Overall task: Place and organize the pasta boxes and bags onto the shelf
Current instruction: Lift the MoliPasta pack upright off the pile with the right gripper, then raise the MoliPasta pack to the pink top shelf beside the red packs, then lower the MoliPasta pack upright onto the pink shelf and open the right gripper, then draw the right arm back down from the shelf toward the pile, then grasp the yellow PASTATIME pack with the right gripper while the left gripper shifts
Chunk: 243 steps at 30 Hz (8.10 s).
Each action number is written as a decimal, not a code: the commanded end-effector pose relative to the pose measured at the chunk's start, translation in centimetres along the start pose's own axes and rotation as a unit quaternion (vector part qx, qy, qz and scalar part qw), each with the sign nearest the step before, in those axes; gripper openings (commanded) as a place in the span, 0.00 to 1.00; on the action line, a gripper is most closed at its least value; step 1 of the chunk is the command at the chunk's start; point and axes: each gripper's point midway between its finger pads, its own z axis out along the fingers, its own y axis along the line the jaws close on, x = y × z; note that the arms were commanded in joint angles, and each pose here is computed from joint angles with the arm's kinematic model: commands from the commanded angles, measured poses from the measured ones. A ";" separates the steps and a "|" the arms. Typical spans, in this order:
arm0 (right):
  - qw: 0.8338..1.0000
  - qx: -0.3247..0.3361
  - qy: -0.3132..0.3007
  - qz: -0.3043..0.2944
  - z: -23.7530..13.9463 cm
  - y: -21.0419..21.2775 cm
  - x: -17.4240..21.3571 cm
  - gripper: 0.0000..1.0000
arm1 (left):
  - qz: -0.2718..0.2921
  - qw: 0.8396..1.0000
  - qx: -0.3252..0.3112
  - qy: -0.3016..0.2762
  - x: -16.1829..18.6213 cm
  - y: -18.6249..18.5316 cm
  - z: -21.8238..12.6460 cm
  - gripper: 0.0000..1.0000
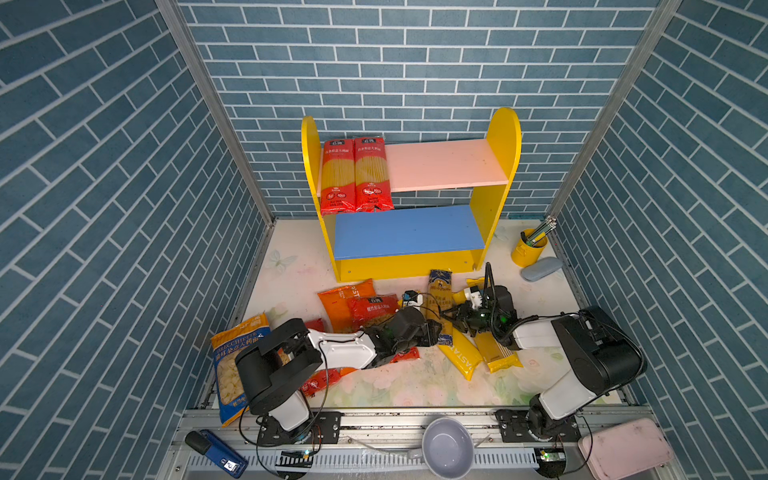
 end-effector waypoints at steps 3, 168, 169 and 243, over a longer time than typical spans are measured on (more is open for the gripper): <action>0.999 -0.028 -0.015 -0.019 -1.0 2.8 -0.2 0.08 | 0.013 1.000 -0.012 -0.023 -2.5 0.4 -4.0 0.61; 0.950 -0.073 -0.073 -0.295 -4.5 42.1 -3.5 0.47 | 0.113 0.983 -0.015 -0.146 -11.3 -4.2 -19.2 0.79; 0.948 -0.071 -0.073 -0.301 -4.9 41.8 -3.2 0.49 | 0.116 0.982 -0.016 -0.146 -11.3 -4.2 -19.3 0.79; 0.943 0.269 0.149 -0.125 -4.2 -3.9 5.7 0.53 | 0.124 0.986 -0.100 0.056 5.4 2.6 -1.8 0.85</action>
